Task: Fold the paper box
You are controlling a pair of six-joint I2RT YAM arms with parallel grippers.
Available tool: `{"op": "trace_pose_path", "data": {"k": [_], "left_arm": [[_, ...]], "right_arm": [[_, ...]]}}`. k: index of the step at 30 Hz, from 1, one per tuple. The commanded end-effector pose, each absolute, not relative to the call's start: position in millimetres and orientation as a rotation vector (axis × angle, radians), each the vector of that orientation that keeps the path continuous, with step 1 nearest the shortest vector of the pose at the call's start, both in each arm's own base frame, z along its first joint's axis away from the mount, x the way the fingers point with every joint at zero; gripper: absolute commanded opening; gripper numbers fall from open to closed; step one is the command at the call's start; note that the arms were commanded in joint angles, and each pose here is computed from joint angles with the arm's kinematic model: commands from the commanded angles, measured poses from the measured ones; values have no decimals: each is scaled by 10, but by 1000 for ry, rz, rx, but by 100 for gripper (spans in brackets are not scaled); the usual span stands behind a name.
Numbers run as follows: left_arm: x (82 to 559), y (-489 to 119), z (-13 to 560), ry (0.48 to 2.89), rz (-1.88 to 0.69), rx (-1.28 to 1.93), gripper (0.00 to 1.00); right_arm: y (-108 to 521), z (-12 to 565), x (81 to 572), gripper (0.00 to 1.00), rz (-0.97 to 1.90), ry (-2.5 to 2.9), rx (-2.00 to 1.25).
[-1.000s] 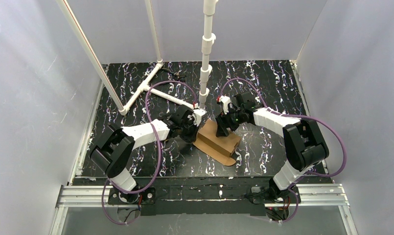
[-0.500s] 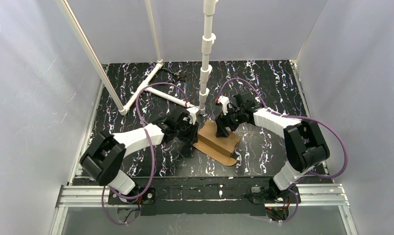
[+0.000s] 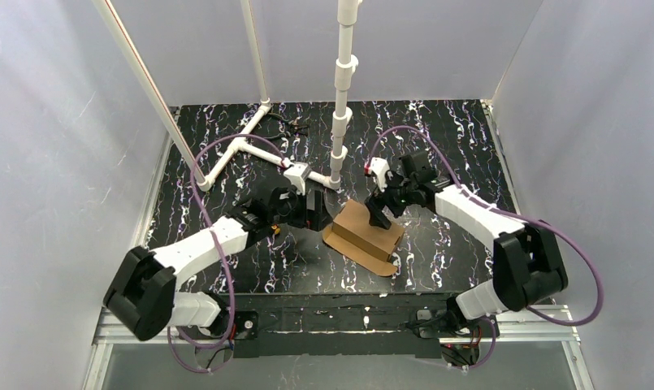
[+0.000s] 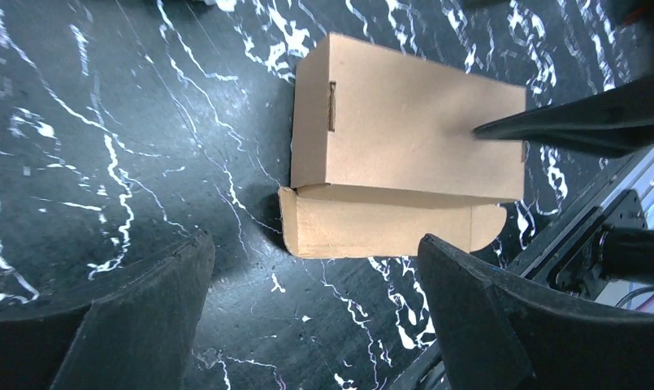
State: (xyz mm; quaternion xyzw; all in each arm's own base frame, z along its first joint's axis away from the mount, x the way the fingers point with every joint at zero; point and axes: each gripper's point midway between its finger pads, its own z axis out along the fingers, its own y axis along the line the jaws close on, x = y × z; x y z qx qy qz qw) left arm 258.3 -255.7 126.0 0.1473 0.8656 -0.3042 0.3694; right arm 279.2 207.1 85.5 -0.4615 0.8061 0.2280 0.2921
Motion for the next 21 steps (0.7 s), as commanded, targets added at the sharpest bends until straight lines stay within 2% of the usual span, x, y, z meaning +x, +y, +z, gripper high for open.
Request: {"op": "trace_pose_path", "data": {"k": [1, 6, 14, 21], "left_arm": [[2629, -2819, 1282, 2227, -908, 428, 92], [2780, -3020, 1201, 2239, -942, 471, 85], [2898, -3054, 848, 2341, -885, 425, 72], [2865, -2960, 611, 2420, -835, 324, 64]], "right_arm": [[1896, 1066, 2748, 98, 600, 2069, -1258], [1696, 1143, 2557, 98, 664, 2002, -1343], [1424, 881, 2263, 97, 643, 2088, -1500], [1450, 714, 2336, 74, 682, 2182, -1446]]}}
